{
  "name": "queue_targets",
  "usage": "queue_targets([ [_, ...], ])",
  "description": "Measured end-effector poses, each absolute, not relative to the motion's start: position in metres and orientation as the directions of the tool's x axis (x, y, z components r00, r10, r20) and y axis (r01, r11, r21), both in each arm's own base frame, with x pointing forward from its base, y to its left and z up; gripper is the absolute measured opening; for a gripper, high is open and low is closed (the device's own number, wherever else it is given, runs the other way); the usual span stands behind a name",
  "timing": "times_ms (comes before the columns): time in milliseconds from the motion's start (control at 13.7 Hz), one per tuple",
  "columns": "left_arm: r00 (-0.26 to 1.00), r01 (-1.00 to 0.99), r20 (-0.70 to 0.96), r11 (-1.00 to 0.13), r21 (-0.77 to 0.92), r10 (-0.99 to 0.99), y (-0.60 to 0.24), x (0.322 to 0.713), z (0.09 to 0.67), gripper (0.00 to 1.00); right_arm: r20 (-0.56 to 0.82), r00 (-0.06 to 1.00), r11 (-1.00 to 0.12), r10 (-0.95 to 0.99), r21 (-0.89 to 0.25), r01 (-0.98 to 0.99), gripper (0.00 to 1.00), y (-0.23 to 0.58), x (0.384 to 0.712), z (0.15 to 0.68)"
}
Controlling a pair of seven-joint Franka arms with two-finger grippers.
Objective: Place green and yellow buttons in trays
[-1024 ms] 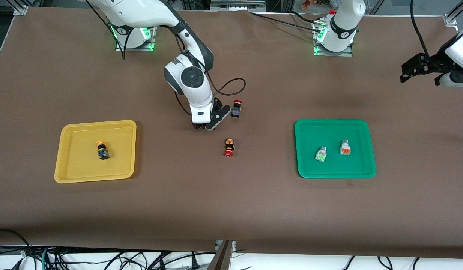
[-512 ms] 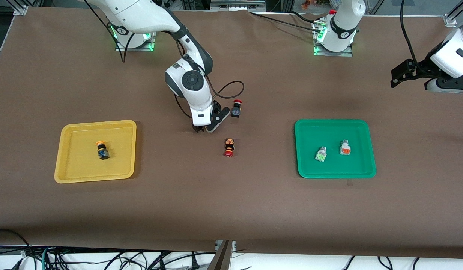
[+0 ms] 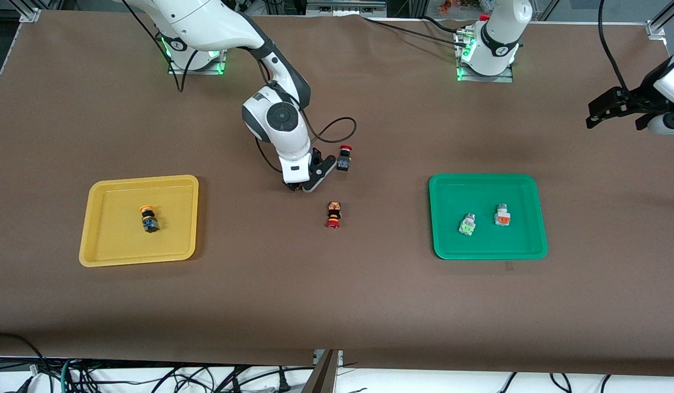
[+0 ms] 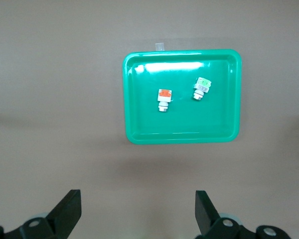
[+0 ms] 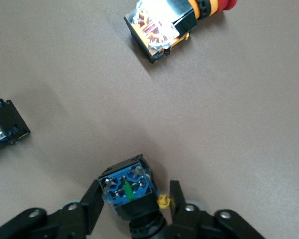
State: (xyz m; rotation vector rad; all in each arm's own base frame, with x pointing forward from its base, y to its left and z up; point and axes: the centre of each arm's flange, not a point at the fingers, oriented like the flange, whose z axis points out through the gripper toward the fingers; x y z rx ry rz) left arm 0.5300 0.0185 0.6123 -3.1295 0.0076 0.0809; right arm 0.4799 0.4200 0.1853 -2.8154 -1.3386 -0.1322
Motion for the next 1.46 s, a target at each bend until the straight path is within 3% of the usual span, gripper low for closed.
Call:
queue_targets([
  [146,0.999,-0.007,-0.052,-1.0,-0.011,-0.007,0.019,0.53,0.612,1.0,0.092,0.648,-0.653,0.756,0.034,0.757,0.51,0.406,0.494,0.187],
  [293,0.999,-0.01,-0.052,-1.0,-0.011,-0.009,0.018,0.53,0.612,1.0,0.074,0.707,-0.711,0.703,0.069,0.7,0.51,0.362,0.532,0.197],
  [512,0.999,-0.01,-0.052,-1.0,-0.011,-0.01,0.018,0.53,0.612,1.0,-0.009,0.83,-0.827,0.557,0.089,0.556,0.5,0.252,0.599,0.234],
  [732,0.999,-0.01,-0.052,-1.0,-0.011,-0.01,0.018,0.53,0.612,1.0,-0.066,0.912,-0.903,0.405,0.126,0.41,0.46,0.142,0.634,0.251],
  [951,0.999,-0.01,-0.052,-1.0,-0.011,-0.01,0.018,0.53,0.612,1.0,-0.098,0.944,-0.933,0.314,0.154,0.326,0.46,0.081,0.64,0.24],
  [1244,0.999,-0.011,-0.052,-1.0,-0.011,-0.01,0.018,0.53,0.612,1.0,-0.139,0.968,-0.971,0.207,0.089,0.22,0.46,0.054,0.633,0.208],
  [1317,0.999,-0.011,-0.052,-1.0,-0.011,-0.01,0.018,0.53,0.612,1.0,-0.14,0.974,-0.979,0.18,0.072,0.191,0.51,0.049,0.632,0.205],
  [1463,0.999,-0.01,-0.052,-1.0,-0.011,-0.01,0.018,0.53,0.612,1.0,-0.123,0.984,-0.99,0.126,0.044,0.133,0.7,0.033,0.637,0.209],
])
